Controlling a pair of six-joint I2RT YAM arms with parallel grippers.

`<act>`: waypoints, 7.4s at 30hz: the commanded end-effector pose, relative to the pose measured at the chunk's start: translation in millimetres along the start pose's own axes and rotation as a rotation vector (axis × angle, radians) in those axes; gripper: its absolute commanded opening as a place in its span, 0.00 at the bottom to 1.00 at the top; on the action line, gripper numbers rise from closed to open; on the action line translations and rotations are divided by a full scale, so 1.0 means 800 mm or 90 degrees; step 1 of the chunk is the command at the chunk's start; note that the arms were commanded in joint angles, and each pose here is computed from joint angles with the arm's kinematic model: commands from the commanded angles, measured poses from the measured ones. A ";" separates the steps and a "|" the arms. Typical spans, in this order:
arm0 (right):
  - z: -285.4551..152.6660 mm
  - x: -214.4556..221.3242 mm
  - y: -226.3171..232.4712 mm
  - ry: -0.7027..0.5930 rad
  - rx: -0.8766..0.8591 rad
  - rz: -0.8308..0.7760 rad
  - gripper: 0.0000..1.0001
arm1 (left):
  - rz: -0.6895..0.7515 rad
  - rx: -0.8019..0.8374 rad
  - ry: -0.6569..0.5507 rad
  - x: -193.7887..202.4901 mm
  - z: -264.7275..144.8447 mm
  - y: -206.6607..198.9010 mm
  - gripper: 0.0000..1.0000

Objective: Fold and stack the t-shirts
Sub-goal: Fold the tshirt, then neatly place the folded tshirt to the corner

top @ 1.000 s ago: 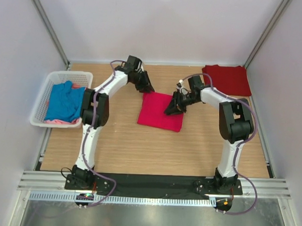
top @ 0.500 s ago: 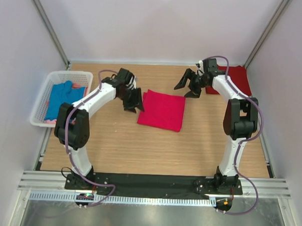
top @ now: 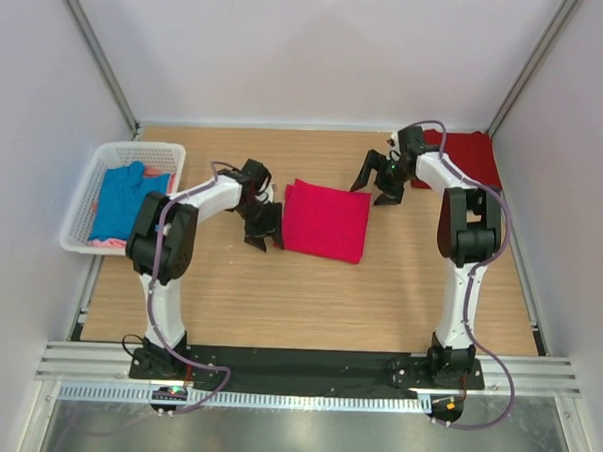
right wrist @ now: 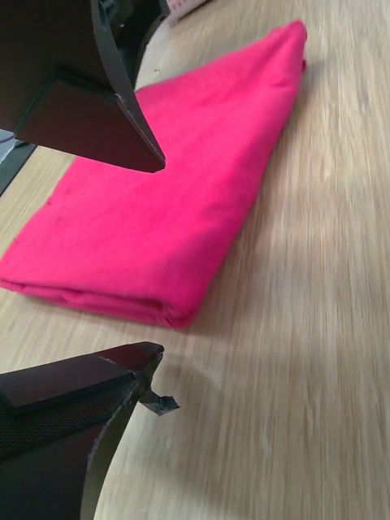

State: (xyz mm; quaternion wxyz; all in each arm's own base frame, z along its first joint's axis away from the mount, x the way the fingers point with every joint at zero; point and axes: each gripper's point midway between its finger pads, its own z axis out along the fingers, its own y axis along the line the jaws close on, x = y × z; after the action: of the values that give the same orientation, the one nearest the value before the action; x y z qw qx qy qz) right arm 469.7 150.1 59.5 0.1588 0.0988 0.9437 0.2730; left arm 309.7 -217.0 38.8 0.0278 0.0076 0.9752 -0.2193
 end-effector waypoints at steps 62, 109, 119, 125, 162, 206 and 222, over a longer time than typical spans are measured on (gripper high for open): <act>-0.009 0.016 0.009 -0.035 -0.003 -0.137 0.01 | -0.099 -0.034 -0.070 -0.034 -0.073 0.009 0.18; -0.235 -0.353 -0.156 -0.416 0.354 -0.488 0.01 | -0.111 0.075 -0.011 -0.064 -0.030 -0.060 0.23; -0.255 -0.396 -0.162 -0.532 0.294 -0.466 0.01 | -0.115 0.046 -0.014 -0.071 -0.031 -0.076 0.24; -0.279 -0.383 -0.128 -0.542 0.255 -0.464 0.01 | -0.106 0.059 0.003 -0.071 -0.015 -0.083 0.25; -0.258 -0.451 -0.264 -0.693 0.380 -0.315 0.82 | -0.083 0.063 0.015 -0.059 -0.014 -0.080 0.30; -0.357 0.150 0.121 -0.247 -0.072 0.008 1.00 | 0.007 0.270 -0.340 0.011 -0.271 -0.158 1.00; -0.373 0.158 0.127 -0.273 -0.095 0.004 1.00 | 0.042 0.285 -0.405 0.035 -0.326 -0.162 1.00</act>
State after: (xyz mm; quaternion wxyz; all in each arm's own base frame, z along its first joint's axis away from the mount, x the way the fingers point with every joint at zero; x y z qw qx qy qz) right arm 260.7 120.2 309.0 0.3468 0.1524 0.8772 0.2950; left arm 268.2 -222.1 311.5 0.3192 -0.0388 0.8543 -0.4083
